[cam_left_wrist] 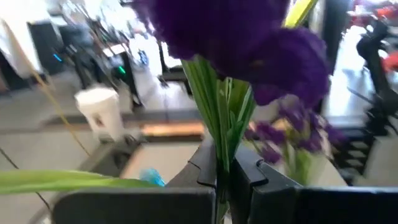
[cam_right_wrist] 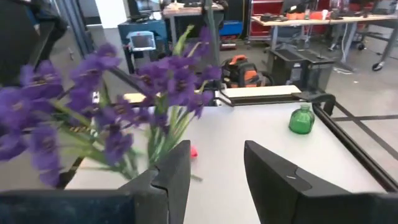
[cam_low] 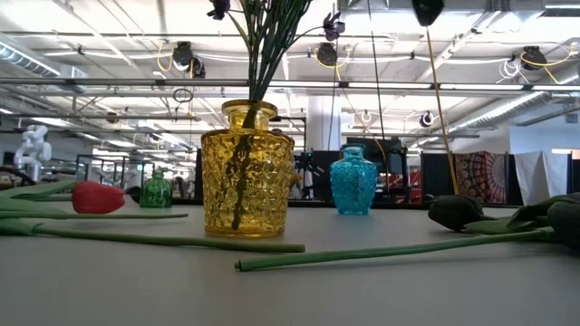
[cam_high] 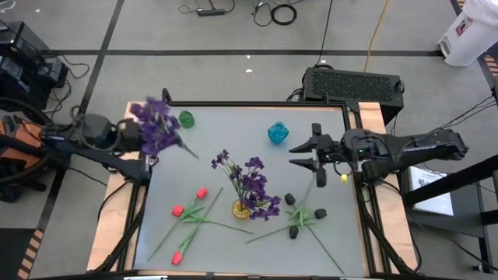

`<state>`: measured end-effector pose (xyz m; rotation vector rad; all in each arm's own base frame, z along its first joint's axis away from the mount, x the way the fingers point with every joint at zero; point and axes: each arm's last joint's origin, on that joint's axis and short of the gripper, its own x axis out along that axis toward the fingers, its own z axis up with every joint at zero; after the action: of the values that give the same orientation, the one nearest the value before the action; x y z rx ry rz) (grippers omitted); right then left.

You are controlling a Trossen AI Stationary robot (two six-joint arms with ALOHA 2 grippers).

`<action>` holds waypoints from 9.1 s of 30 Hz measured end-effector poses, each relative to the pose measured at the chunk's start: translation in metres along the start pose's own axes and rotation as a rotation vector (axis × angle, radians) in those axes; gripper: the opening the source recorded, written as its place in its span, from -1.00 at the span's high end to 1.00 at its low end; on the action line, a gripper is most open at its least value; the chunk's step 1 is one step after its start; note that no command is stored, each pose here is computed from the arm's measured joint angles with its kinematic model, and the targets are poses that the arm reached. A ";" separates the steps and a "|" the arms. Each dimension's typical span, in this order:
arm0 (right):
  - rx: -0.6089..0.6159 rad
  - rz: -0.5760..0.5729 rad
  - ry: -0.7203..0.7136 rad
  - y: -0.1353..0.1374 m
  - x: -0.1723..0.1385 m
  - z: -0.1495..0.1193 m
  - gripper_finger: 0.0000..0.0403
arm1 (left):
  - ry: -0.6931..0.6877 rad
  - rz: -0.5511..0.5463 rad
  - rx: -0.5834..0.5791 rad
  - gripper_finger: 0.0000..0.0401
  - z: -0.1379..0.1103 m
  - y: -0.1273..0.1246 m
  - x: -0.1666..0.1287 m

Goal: Sort flowers into vase by color
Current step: Put the violet flower into the yellow vase, then put the bottom black flower into the green vase

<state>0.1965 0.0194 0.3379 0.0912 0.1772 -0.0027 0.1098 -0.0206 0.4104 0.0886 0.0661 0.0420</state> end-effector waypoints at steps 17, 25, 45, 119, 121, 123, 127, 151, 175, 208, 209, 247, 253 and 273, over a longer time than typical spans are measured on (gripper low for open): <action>-0.039 0.168 0.188 0.030 -0.026 -0.068 0.30 | -0.018 -0.189 -0.010 0.94 -0.045 -0.105 0.057; -0.006 0.254 0.072 0.039 -0.020 -0.101 0.30 | -0.023 -0.064 0.019 0.94 -0.063 -0.152 0.081; 0.008 0.272 0.016 0.039 -0.019 -0.115 0.30 | -0.055 -0.004 -0.048 0.94 -0.086 -0.156 0.136; 0.063 0.290 0.035 0.043 -0.021 -0.117 0.30 | 0.352 -0.033 -0.117 0.37 -0.139 -0.167 0.131; 0.065 0.290 0.036 0.043 -0.021 -0.117 0.30 | 0.369 -0.050 -0.106 0.37 -0.137 -0.165 0.125; 0.065 0.290 0.036 0.043 -0.021 -0.117 0.30 | 0.388 -0.067 -0.094 0.37 -0.134 -0.163 0.119; 0.065 0.290 0.036 0.043 -0.021 -0.117 0.30 | 0.414 -0.080 -0.072 0.37 -0.130 -0.159 0.107; -0.196 0.431 0.314 0.049 -0.009 -0.151 0.30 | 0.627 0.238 0.038 0.38 -0.140 -0.116 0.063; -0.589 0.438 0.611 0.050 0.018 -0.207 0.30 | 0.579 0.235 -0.011 0.38 -0.137 -0.119 0.067; -0.479 0.335 0.697 0.046 0.023 -0.217 0.30 | 0.566 0.225 -0.029 0.38 -0.135 -0.120 0.068; -0.486 0.337 0.703 0.046 0.024 -0.218 0.30 | 0.566 0.225 -0.028 0.38 -0.135 -0.120 0.068; -0.592 0.380 0.574 0.048 0.022 -0.199 0.99 | 0.554 0.221 -0.043 0.38 -0.134 -0.121 0.069; -0.572 0.378 0.481 0.051 0.013 -0.160 0.99 | 0.554 0.221 -0.043 0.38 -0.134 -0.121 0.069; -0.380 -0.165 -0.221 0.031 -0.016 -0.028 0.97 | 0.292 0.586 0.086 0.38 -0.126 -0.107 0.070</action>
<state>0.1758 0.0527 0.3159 -0.3026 -0.0384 -0.1424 0.1750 -0.1131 0.2713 0.1852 0.3331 0.6390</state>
